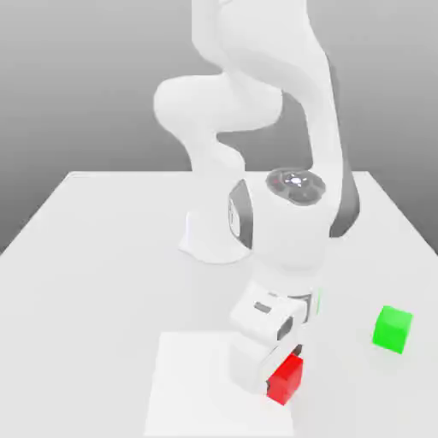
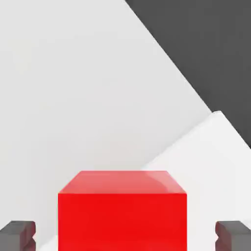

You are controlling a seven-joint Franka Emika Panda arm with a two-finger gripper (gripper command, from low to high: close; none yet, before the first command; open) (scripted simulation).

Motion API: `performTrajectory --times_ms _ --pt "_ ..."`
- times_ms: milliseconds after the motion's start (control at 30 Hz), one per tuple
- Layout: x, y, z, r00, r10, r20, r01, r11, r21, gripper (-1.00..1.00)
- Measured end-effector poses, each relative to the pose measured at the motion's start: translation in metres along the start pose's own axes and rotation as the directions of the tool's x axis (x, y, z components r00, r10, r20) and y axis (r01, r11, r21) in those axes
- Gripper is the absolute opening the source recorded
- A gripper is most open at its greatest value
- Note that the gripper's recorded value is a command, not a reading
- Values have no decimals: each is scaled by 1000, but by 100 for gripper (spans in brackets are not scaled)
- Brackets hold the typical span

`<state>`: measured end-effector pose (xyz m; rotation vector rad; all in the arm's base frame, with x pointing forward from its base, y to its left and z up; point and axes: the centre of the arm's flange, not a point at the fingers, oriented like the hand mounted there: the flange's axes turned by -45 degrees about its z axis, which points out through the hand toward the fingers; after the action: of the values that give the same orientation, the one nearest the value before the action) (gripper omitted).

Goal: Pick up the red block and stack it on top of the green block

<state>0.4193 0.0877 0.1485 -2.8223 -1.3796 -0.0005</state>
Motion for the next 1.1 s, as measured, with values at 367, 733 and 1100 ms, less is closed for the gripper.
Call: performTrajectory --times_ms 367,733,1100 --pt "3 -4 -56 1000 5 -1 -5 1000 2 -100" --pt "75 -132 -87 995 101 -11 -101 995 14 -100" --pt "97 -220 -79 979 203 -5 -203 979 -1 -100"
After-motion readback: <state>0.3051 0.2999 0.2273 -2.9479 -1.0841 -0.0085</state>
